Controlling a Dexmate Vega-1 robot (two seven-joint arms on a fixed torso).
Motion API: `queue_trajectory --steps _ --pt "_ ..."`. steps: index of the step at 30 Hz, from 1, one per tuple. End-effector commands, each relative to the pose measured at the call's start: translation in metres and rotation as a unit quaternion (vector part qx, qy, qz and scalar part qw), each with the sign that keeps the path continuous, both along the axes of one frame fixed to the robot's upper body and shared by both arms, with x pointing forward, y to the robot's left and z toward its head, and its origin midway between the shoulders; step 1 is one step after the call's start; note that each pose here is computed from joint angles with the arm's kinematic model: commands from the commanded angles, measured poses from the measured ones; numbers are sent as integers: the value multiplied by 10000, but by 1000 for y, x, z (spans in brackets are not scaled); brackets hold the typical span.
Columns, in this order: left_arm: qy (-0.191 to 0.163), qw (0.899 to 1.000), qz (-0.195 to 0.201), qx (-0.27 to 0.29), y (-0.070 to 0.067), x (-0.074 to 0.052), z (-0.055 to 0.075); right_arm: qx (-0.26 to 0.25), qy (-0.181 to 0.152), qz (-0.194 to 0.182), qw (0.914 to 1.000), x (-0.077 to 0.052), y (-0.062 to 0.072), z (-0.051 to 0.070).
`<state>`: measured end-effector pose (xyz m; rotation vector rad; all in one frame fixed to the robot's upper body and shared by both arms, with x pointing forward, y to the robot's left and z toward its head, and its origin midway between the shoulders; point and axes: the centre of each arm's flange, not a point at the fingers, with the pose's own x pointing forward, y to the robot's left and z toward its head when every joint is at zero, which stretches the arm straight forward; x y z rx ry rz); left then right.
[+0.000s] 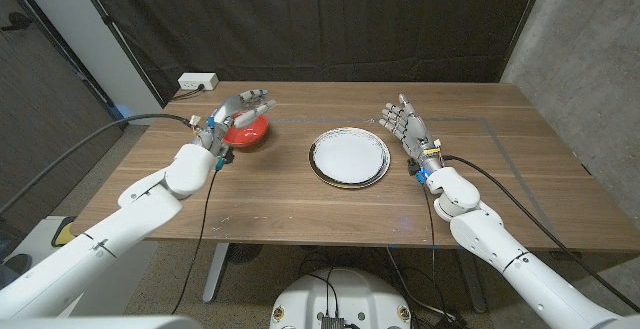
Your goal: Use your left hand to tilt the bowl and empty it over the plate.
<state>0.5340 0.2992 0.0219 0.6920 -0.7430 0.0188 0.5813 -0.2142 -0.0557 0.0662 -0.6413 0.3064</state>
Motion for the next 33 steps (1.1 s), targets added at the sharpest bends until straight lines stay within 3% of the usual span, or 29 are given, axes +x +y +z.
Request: queue_trajectory --steps 1,13,21,33 --pt "-299 9774 -1896 -889 -6 -11 21 -54 -75 -29 10000 -6 -5 2" --pt "123 9653 -2333 -1166 -4 0 13 -272 -184 4 9995 -13 -8 10" --pt "27 9578 -2512 -1396 -4 6 10 -371 -294 16 9989 -20 -5 16" --pt "132 9547 -2610 -1426 -6 16 6 -490 -386 92 9980 -23 -3 26"
